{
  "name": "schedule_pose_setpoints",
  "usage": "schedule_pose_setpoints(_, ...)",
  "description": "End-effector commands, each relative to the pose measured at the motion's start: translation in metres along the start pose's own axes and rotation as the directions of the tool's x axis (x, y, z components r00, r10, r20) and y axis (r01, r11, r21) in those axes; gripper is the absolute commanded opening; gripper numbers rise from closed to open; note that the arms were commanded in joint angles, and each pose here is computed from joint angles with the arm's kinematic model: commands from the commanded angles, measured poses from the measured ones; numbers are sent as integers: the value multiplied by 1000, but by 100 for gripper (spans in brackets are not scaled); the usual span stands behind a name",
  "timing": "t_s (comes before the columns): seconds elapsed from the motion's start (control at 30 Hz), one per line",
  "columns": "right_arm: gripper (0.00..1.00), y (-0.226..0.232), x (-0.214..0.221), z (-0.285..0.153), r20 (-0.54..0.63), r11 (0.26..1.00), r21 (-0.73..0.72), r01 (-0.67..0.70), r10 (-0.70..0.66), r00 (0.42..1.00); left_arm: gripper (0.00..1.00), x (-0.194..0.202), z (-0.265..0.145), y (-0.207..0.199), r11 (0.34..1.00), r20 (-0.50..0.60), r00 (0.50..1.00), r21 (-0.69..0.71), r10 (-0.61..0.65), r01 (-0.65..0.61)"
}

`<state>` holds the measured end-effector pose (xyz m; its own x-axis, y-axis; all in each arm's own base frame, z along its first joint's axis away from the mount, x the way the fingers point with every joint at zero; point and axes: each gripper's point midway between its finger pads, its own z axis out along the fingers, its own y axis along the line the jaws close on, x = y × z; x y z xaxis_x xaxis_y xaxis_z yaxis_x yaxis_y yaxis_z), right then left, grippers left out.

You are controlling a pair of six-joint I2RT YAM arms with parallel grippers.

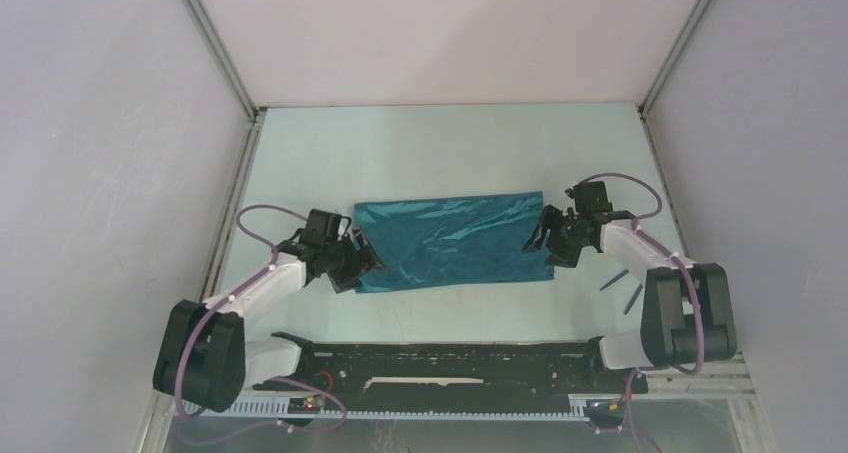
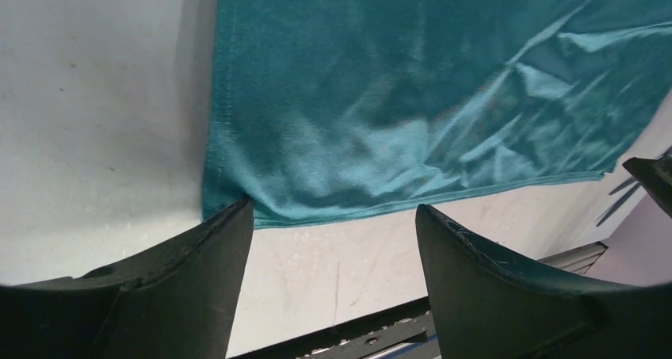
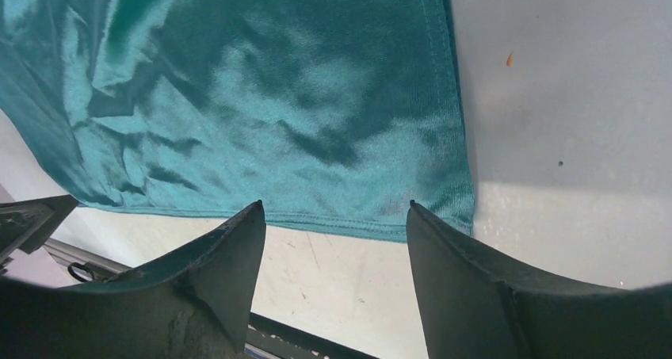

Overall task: Fold the napkin into a case and place the utensils inside
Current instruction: Smooth out the rectangle-folded napkin at the center of the board.

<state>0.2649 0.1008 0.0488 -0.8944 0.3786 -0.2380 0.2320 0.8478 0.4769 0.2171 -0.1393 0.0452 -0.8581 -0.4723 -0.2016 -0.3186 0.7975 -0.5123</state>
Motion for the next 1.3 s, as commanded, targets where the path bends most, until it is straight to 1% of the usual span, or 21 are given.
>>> schedule_pose_setpoints(0.0, 74, -4, -3, 10, 4, 1000, -24, 14, -14, 1000, 81, 0, 11, 4, 1000, 16, 999, 10, 28, -28)
schedule_pose_setpoints(0.1, 73, -13, 3, 14, -16, 1000, 3, -26, 26, 1000, 84, 1, 15, 20, 998, 32, 999, -52, 27, -25)
schedule_pose_setpoints(0.2, 73, -12, 9, 9, -19, 999, 13, -38, 39, 999, 85, -1, 13, 19, 998, 32, 999, -57, 36, -35)
schedule_pose_setpoints(0.27, 73, -10, 11, 4, -11, 999, 22, -38, 38, 999, 87, -5, 7, 12, 998, 45, 998, -43, 47, -45)
schedule_pose_setpoints(0.43, 74, -1, 6, -9, 22, 999, -2, -35, 35, 999, 88, -25, -20, -19, 995, 117, 989, 20, 92, -95)
schedule_pose_setpoints(0.5, 75, 6, -5, -14, 63, 1000, -21, -5, 6, 998, 88, -33, -32, -36, 991, 148, 984, 69, 101, -112)
schedule_pose_setpoints(0.6, 78, 24, -39, -19, 156, 997, -64, 37, -27, 987, 89, -49, -37, -61, 982, 193, 976, 137, 106, -133)
schedule_pose_setpoints(0.63, 79, 31, -57, -18, 198, 995, -85, 47, -30, 980, 89, -56, -34, -68, 980, 196, 976, 150, 99, -129)
schedule_pose_setpoints(0.67, 79, 38, -71, -15, 217, 992, -113, 51, -25, 976, 89, -63, -31, -77, 977, 198, 976, 171, 95, -129)
schedule_pose_setpoints(0.8, 79, 61, -123, 2, 231, 976, -212, 55, -5, 973, 85, -110, -14, -97, 977, 263, 964, 190, 42, -94)
schedule_pose_setpoints(0.83, 79, 66, -134, 4, 232, 969, -242, 56, 1, 973, 84, -121, -7, -99, 979, 266, 964, 194, 15, -69)
schedule_pose_setpoints(0.9, 79, 80, -150, 11, 214, 947, -316, 62, 8, 977, 83, -136, 8, -108, 968, 230, 973, 250, -37, -22)
schedule_pose_setpoints(0.97, 79, 92, -158, 19, 195, 921, -386, 62, 16, 981, 82, -149, 28, -109, 969, 201, 977, 246, -66, 15)
schedule_pose_setpoints(1.07, 79, 92, -168, 35, 183, 919, -392, 45, 31, 983, 83, -166, 48, -105, 972, 190, 975, 226, -112, 67)
schedule_pose_setpoints(1.13, 79, 72, -176, 48, 166, 932, -361, -14, 79, 983, 83, -173, 60, -98, 970, 180, 971, 214, -157, 118)
schedule_pose_setpoints(1.2, 79, 53, -175, 64, 135, 946, -317, -72, 120, 983, 84, -182, 67, -85, 971, 201, 961, 183, -190, 153)
schedule_pose_setpoints(1.27, 79, 38, -175, 73, 141, 959, -271, -82, 124, 982, 85, -189, 70, -72, 973, 227, 952, 150, -205, 174)
